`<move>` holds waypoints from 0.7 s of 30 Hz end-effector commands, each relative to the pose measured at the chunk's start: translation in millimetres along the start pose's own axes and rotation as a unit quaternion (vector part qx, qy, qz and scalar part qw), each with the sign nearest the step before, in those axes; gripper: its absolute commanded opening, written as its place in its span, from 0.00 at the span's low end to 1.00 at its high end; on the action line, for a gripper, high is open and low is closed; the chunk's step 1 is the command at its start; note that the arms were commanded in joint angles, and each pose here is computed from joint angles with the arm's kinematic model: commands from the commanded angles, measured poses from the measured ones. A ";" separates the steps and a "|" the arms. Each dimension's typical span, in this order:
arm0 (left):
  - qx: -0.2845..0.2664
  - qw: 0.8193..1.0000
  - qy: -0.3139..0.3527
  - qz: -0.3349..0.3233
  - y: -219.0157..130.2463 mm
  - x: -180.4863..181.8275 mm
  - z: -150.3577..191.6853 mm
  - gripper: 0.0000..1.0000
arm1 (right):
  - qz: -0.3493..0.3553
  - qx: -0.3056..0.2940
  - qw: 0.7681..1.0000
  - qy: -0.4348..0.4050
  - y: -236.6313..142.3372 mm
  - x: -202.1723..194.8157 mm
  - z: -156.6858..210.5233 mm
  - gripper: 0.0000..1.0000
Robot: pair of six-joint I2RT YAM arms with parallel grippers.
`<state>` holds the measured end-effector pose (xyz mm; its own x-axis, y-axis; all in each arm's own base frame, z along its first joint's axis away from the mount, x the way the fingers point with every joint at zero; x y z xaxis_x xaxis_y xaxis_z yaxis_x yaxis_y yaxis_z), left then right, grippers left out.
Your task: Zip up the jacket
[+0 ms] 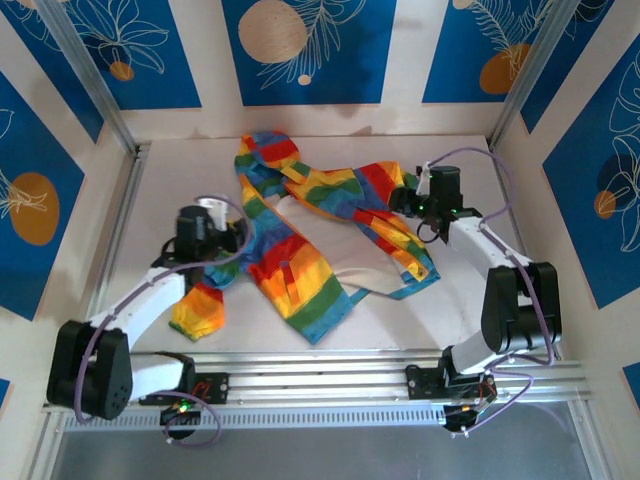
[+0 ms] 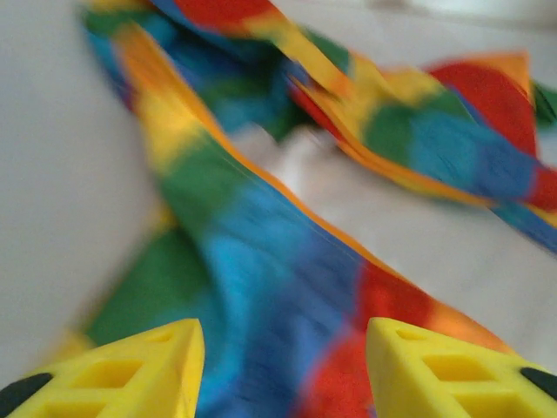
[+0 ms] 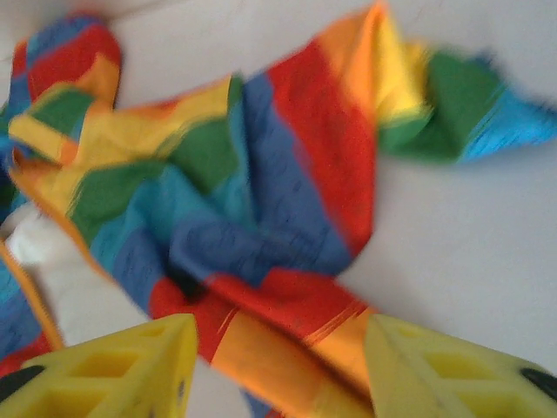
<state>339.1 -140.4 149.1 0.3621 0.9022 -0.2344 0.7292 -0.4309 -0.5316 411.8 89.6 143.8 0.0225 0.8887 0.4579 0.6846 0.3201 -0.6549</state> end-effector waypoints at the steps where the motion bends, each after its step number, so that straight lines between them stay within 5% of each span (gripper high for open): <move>1: 0.096 0.994 -0.047 0.037 15.7 -47.3 52.4 0.51 | 0.016 0.139 0.987 0.076 10.5 3.9 75.0 0.48; 5: 0.108 0.988 -0.071 0.086 45.2 -98.0 72.4 0.51 | 0.013 0.191 0.977 0.088 22.2 24.7 119.5 0.40; 8: 0.132 0.980 -0.122 0.087 66.7 -99.4 87.0 0.51 | -0.006 0.233 0.966 0.108 32.2 46.1 149.3 0.35; 16: 0.192 0.958 -0.211 0.013 96.8 -22.4 99.1 0.53 | -0.028 0.307 0.949 0.062 48.7 107.4 210.5 0.29; 21: 0.202 0.960 -0.194 -0.025 98.1 27.2 84.8 0.53 | -0.017 0.325 0.946 0.011 46.6 133.7 216.3 0.24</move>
<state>379.3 -179.7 42.4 0.0688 0.8597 -0.5061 0.5139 -0.4654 -0.7207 296.0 289.5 39.0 0.0323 0.8536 0.5200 0.1291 0.5123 -0.8491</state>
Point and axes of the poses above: each hand's point on the last joint's axis, 136 mm out from that joint toward the fingers, its own y axis out along the fingers, its own x axis along the line the jaws close on, z = x × y, the point moved 1 cm from there along -y, back along the fingers, and after that the axes turned 6 degrees about y, right-handed, at the moved point
